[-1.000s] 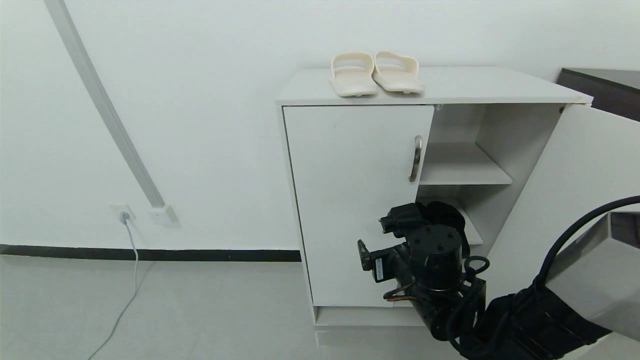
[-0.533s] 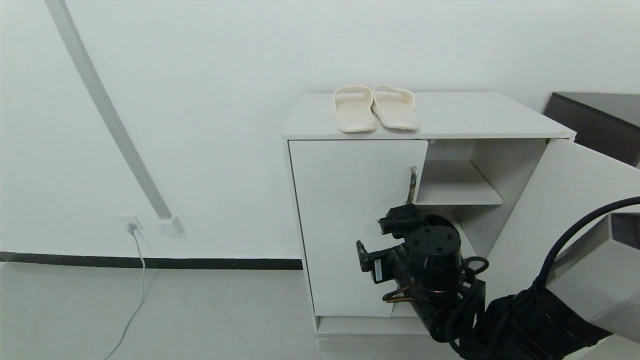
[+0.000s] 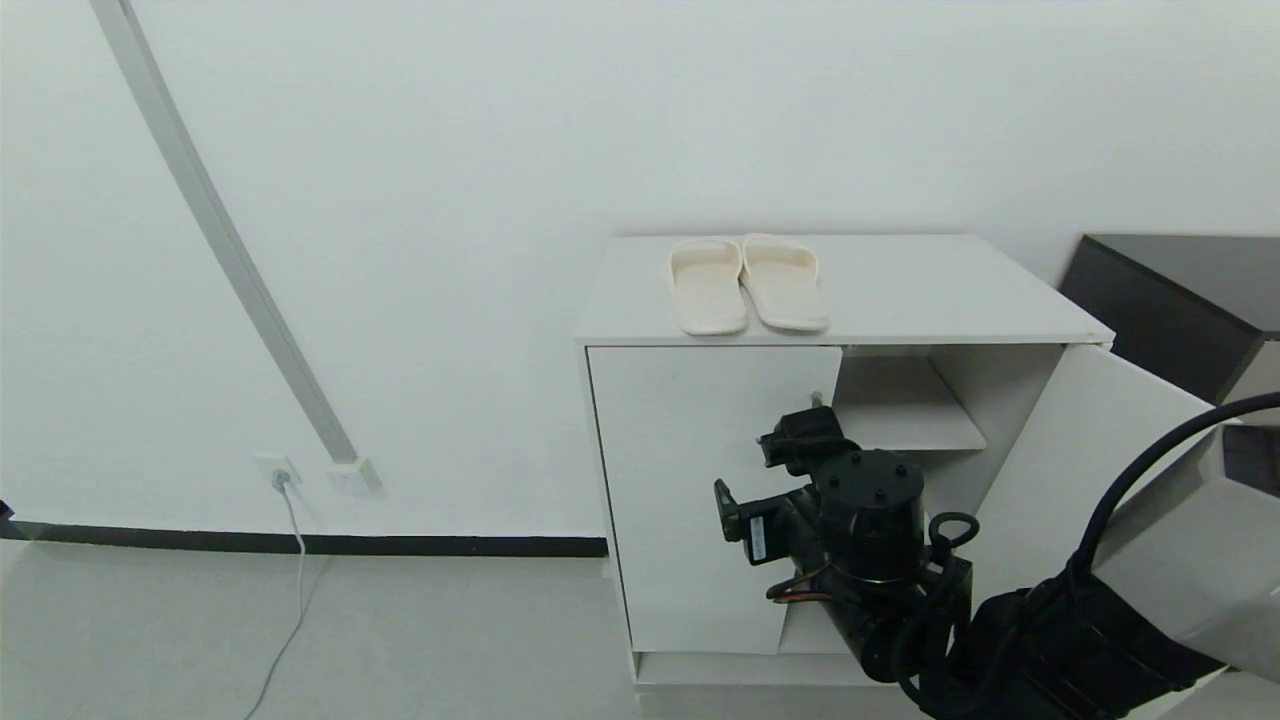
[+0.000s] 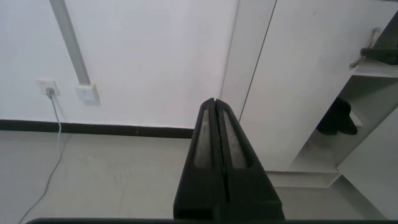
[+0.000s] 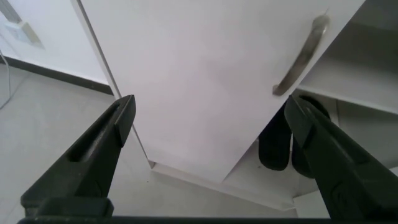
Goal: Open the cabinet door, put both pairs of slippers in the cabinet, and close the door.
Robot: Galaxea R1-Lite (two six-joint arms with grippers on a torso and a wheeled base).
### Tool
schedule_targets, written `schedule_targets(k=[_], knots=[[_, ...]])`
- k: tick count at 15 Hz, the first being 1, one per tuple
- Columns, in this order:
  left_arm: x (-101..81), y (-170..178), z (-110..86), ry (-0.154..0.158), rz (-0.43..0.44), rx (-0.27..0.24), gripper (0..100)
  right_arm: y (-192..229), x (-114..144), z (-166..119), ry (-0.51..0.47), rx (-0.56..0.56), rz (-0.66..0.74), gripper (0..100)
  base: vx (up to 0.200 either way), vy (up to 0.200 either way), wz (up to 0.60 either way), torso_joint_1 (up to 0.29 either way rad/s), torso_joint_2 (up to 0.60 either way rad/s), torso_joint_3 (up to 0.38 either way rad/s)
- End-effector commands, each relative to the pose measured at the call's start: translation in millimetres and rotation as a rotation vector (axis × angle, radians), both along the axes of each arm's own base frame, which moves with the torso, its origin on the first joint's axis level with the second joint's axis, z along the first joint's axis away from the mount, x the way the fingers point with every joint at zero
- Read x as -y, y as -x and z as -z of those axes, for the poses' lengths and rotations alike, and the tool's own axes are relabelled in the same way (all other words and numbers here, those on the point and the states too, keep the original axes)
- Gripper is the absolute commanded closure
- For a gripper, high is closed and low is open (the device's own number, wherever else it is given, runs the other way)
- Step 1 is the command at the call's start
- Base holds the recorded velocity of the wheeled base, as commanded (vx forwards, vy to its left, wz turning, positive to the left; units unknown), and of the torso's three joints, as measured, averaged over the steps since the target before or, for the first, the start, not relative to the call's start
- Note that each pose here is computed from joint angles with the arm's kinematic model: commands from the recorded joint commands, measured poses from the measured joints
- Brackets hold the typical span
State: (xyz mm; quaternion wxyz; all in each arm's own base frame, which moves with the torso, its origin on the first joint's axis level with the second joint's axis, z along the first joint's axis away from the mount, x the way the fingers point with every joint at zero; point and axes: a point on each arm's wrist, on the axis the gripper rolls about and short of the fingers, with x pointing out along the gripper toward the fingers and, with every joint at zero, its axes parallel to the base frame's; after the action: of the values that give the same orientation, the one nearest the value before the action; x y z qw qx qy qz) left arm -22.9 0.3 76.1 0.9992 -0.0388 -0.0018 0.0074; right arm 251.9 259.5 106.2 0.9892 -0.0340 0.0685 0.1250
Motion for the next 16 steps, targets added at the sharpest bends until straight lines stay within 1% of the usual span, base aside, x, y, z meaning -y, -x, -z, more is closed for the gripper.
schedule_targets(k=[1,7,10,12,13,14,16], knots=[[0.0,0,0.0,0.001,0.000,-0.001,100,0,0,0,-0.001,0.001,0.000,0,0.000,0.000,0.00,0.227,-0.54,-0.315],[0.0,0,0.0,0.001,0.000,-0.001,100,0,0,-1,-0.001,0.001,0.000,0,0.000,0.000,0.00,0.239,-0.56,-0.320],[0.0,0,0.0,0.001,0.000,-0.001,100,-1,1,-2,-0.021,0.019,0.003,0,0.000,0.000,0.00,0.266,-0.60,-0.338],[0.0,0,0.0,-0.001,0.000,-0.001,100,-5,3,0,-0.008,0.034,0.005,0,0.000,0.000,0.00,0.107,-0.27,-0.134],[0.0,0,0.0,-0.001,0.001,-0.001,100,-6,2,-6,-0.026,0.063,-0.019,0,0.000,0.000,0.00,0.000,0.00,0.000],[0.0,0,0.0,-0.001,0.001,-0.001,100,-12,3,-16,-0.025,0.086,-0.012,0,0.000,0.000,0.00,0.000,0.00,0.000],[0.0,0,0.0,-0.001,0.001,-0.001,100,-24,3,-39,-0.001,0.050,0.015,0,0.000,0.000,0.00,0.000,0.00,0.000]])
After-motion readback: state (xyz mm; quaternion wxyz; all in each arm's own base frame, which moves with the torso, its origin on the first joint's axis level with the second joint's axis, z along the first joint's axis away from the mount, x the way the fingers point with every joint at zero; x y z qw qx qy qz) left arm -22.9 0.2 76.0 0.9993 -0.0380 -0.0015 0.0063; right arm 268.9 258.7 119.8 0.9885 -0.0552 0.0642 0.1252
